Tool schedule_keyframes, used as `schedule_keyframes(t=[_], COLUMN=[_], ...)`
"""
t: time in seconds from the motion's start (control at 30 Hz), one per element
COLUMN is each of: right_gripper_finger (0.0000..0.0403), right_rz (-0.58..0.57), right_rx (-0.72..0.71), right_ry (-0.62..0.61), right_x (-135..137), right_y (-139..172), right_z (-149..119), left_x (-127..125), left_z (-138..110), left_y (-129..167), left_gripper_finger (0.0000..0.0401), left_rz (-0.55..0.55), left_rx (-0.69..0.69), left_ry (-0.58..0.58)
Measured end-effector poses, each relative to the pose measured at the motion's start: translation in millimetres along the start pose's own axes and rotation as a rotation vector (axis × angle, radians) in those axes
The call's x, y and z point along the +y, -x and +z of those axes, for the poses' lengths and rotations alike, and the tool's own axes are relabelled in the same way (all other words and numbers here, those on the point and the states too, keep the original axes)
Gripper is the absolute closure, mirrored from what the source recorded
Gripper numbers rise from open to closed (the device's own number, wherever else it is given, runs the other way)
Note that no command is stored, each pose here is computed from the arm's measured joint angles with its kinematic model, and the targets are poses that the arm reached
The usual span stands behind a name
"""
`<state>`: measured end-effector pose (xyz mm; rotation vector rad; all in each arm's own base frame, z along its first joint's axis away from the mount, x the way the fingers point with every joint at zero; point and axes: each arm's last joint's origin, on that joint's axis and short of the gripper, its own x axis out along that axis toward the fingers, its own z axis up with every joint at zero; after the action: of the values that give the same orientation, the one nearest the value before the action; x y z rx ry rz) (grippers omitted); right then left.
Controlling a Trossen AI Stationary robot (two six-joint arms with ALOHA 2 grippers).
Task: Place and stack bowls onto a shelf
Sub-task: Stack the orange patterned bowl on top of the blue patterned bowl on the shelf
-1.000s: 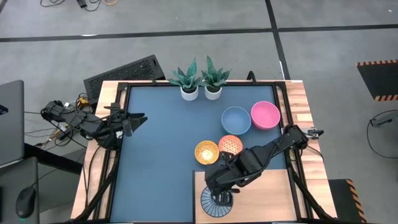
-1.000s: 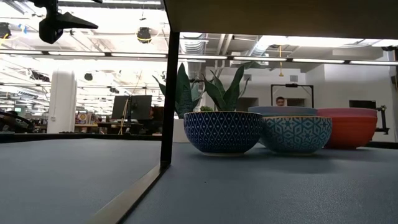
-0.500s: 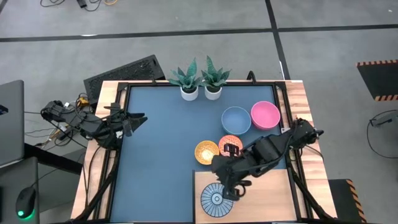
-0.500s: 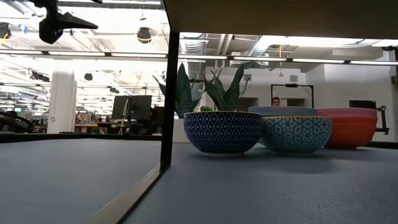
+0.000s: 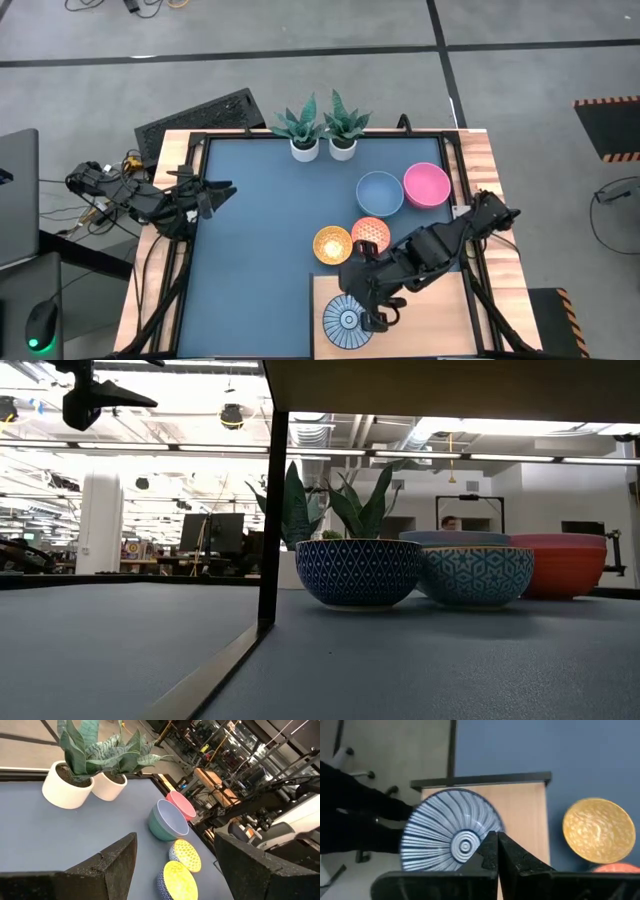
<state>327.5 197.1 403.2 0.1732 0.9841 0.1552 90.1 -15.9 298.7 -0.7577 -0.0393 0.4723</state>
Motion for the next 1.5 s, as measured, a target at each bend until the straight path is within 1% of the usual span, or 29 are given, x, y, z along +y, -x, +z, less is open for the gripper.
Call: schedule_keyframes(t=[0.13,0.23,0.43,0.5,0.6,0.67,0.77,0.83,0.93,1.07,1.17,1.23,1.33,1.5], right_gripper_finger=[0.0386,0.0386,0.0386,0.0386,0.037,0.0347,0.0316,0.0295,0.0257,0.0204,0.0178,0.0171,0.017,0.0172], right_rz=[0.01,0.027,0.064,0.027,-0.093,-0.182,-0.317,-0.392,-0.435,-0.418,-0.415,-0.412,-0.426,-0.414], right_rx=[-0.015,-0.07,-0.142,-0.169,-0.18,-0.125,0.007,0.112,0.156,0.137,0.094,0.07,0.077,0.074], right_ry=[0.014,0.004,-0.048,-0.066,-0.129,-0.149,-0.246,-0.315,-0.42,-0.6,-0.7,-0.74,-0.76,-0.779], right_x=[-0.9,-2.4,-16.2,-26.8,-50.5,-69.1,-100.9,-120.7,-142.1,-158.9,-169.2,-173.5,-180.9,-189.1], right_y=[4.3,11.1,7.5,13.7,26.4,34.3,37.6,33.6,22.7,4.9,-4.9,-11.3,-26.3,-53.2], right_z=[-6.2,-13.4,-42.1,-52.4,-66.8,-76.9,-90.7,-100.3,-113.7,-140.2,-157.6,-165.6,-177.2,-183.3], left_x=[0.6,0.9,0.8,0.8,1.0,1.2,1.5,1.8,2.0,2.1,2.4,2.6,2.8,2.8], left_z=[0.7,1.2,1.4,1.5,1.6,1.7,2.1,2.5,2.6,2.7,3.1,3.5,3.7,3.6], left_y=[0.0,0.1,0.1,0.1,0.1,0.1,0.2,0.2,0.2,0.2,0.3,0.4,0.4,0.4], left_gripper_finger=[0.0152,0.0152,0.0152,0.0152,0.0152,0.0152,0.0152,0.0152,0.0152,0.0152,0.0152,0.0152,0.0152,0.0152], left_rz=[0.02,0.031,0.032,0.033,0.037,0.041,0.052,0.062,0.065,0.069,0.079,0.087,0.093,0.091], left_rx=[-0.024,-0.04,-0.043,-0.046,-0.051,-0.055,-0.071,-0.085,-0.091,-0.096,-0.11,-0.122,-0.13,-0.13], left_ry=[0.003,0.006,0.011,0.017,0.038,0.048,0.067,0.085,0.096,0.097,0.098,0.099,0.106,0.126])
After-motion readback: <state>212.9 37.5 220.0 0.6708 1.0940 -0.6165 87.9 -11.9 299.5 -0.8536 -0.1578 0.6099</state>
